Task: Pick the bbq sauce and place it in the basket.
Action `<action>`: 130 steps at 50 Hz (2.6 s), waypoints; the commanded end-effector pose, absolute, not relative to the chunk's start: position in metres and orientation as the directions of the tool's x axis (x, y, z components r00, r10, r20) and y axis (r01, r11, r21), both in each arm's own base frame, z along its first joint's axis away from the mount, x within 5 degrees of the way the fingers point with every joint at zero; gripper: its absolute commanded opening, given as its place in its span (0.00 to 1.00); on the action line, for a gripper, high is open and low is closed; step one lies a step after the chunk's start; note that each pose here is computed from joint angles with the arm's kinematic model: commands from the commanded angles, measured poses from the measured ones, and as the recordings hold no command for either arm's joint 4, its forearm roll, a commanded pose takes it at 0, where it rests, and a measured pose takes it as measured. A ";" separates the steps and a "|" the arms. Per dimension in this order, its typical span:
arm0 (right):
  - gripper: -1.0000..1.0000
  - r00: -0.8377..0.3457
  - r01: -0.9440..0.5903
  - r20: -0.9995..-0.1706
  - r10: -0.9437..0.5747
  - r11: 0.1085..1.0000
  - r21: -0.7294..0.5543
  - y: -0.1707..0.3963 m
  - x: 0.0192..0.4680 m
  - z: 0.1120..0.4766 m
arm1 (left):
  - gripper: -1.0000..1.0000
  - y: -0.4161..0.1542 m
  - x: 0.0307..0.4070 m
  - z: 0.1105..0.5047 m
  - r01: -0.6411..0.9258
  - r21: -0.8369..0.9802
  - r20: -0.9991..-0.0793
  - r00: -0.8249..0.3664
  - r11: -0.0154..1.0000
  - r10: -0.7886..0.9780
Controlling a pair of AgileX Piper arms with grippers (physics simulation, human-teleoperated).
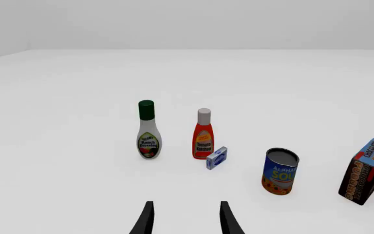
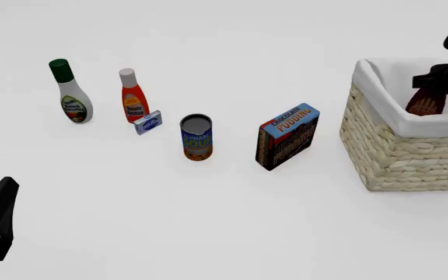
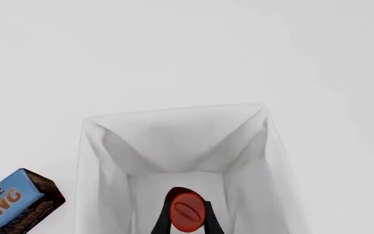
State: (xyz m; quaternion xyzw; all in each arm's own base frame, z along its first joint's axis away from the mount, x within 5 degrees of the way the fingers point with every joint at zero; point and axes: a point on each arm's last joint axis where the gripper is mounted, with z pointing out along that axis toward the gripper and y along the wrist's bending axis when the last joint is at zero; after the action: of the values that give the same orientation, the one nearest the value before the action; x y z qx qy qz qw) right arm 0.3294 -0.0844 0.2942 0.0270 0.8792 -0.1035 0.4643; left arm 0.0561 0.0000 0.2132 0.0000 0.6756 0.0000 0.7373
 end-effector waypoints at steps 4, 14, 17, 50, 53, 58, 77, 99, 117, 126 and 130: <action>0.00 -0.567 0.151 -0.823 -0.035 0.978 -0.146 -0.086 0.336 0.288 | 1.00 0.000 0.056 0.213 0.000 0.000 -0.996 0.087 1.000 0.000; 0.00 -0.571 0.143 -0.820 -0.037 0.979 -0.143 -0.084 0.340 0.284 | 1.00 0.000 0.056 0.213 0.000 0.000 -0.996 0.087 1.000 0.000; 0.00 -0.572 0.141 -0.819 -0.036 0.980 -0.142 -0.083 0.342 0.282 | 1.00 0.000 0.056 0.213 0.000 0.000 -0.996 0.087 1.000 0.000; 1.00 -0.576 0.131 -0.816 -0.044 0.981 -0.146 -0.082 0.345 0.282 | 1.00 0.000 0.056 0.213 0.000 0.000 -0.996 0.087 1.000 0.000; 1.00 -0.573 0.131 -0.818 -0.045 0.981 -0.146 -0.081 0.344 0.284 | 1.00 0.000 0.056 0.213 0.000 0.000 -0.996 0.087 1.000 0.000; 1.00 -0.567 0.129 -0.822 -0.048 0.981 -0.146 -0.080 0.342 0.289 | 1.00 0.000 0.056 0.213 0.000 0.000 -0.996 0.087 1.000 0.000; 1.00 -0.513 0.116 -0.854 -0.082 0.980 -0.164 -0.071 0.328 0.335 | 1.00 0.000 0.056 0.213 0.000 0.000 -0.996 0.087 1.000 0.000; 1.00 -0.440 0.098 -0.889 -0.125 0.978 -0.185 -0.056 0.297 0.386 | 1.00 0.000 0.056 0.213 0.000 0.000 -0.996 0.087 1.000 0.000; 1.00 -0.378 0.096 -0.916 -0.138 0.978 -0.188 -0.047 0.270 0.417 | 1.00 0.000 0.056 0.213 0.000 0.000 -0.996 0.087 1.000 0.000; 1.00 -0.306 0.087 -0.941 -0.145 0.980 -0.179 -0.035 0.245 0.448 | 1.00 0.000 0.056 0.213 0.000 0.000 -0.996 0.087 1.000 0.000; 1.00 -0.291 0.084 -0.945 -0.147 0.980 -0.178 -0.033 0.239 0.452 | 1.00 0.000 0.056 0.213 0.000 0.000 -0.996 0.087 1.000 0.000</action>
State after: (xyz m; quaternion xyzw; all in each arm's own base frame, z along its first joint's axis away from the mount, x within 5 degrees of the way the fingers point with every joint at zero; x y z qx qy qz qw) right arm 0.2592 -0.0407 0.4322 -0.0156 0.8129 -0.1014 0.5733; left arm 0.0561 0.0000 0.2132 0.0000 0.6756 0.0000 0.7373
